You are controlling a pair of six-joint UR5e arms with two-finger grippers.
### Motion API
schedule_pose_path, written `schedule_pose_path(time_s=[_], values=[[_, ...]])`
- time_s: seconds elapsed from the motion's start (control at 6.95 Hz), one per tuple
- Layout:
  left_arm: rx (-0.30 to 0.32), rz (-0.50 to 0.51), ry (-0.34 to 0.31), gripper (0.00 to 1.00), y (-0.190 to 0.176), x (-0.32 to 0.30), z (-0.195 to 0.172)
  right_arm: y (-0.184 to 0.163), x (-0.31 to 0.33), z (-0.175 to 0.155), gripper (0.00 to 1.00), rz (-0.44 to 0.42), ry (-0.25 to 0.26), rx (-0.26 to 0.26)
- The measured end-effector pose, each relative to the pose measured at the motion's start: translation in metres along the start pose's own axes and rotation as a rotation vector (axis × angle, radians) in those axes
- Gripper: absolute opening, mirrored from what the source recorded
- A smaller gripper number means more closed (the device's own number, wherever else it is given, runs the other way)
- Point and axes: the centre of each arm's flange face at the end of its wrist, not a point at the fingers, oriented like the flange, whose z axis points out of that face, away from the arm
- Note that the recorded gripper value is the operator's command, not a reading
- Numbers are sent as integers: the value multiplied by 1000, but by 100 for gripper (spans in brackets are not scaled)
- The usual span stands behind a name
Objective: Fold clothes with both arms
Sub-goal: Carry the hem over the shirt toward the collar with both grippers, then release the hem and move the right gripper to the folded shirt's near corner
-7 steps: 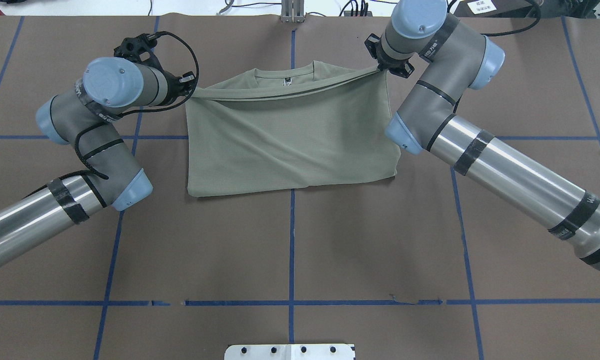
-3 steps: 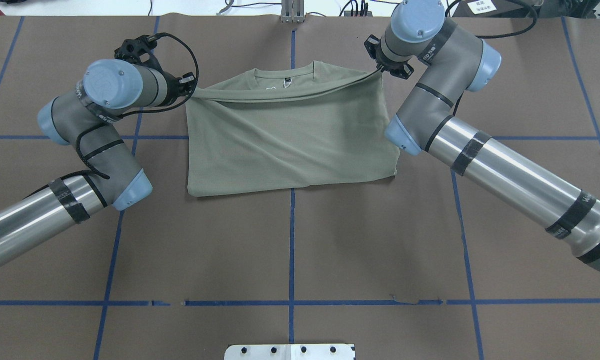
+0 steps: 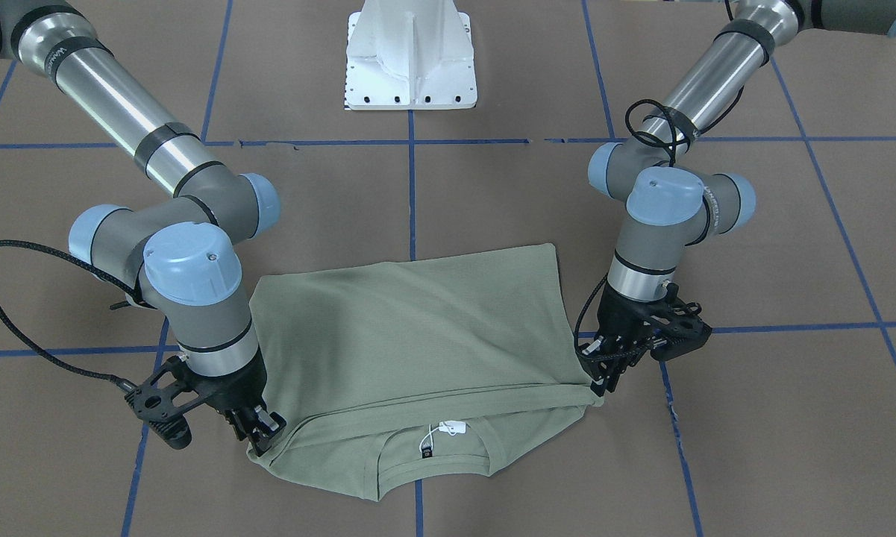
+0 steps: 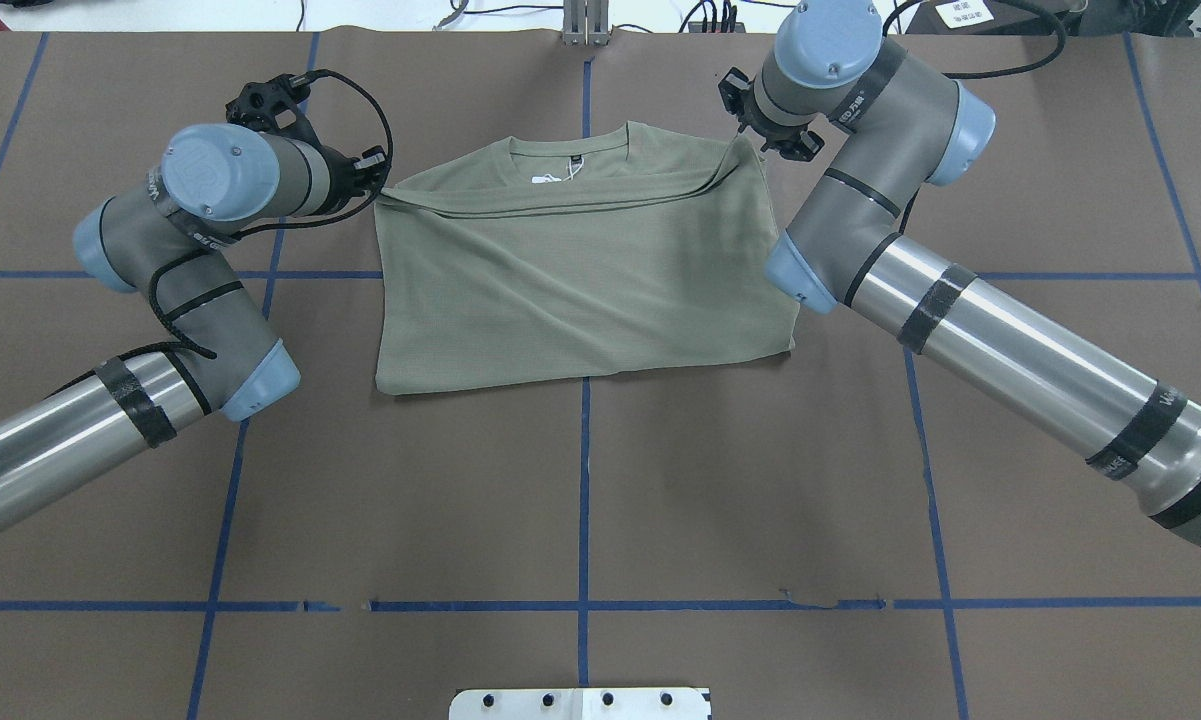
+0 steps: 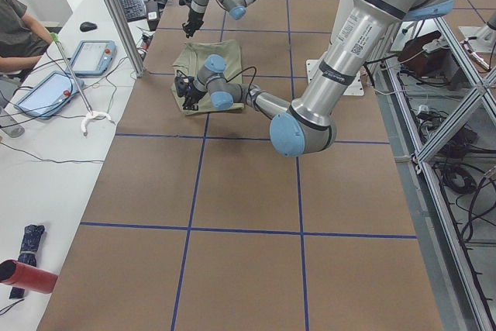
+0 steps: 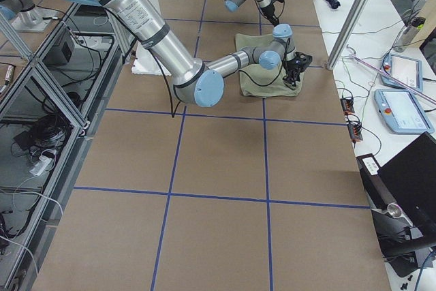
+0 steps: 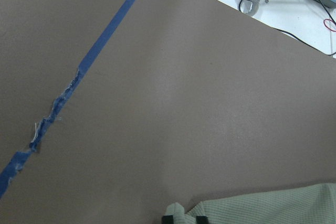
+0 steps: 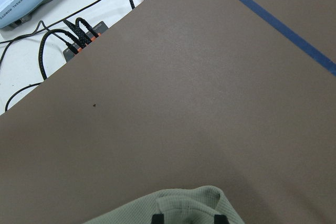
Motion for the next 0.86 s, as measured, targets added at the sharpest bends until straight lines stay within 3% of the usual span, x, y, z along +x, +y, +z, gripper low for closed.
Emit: schedule_pose_path(time_s=[0.29,0.58,0.86], values=[[-19,0,45,33,-4,8,-13,-1,14,-12,46,3,-24,-15],[-69,-3,100,35,-10,12,-41,22,81,-42,60,-19,-63,-100],[-80,-4,118,35,-9,9,-53,58,161,-76,62,-33,-75,-169]])
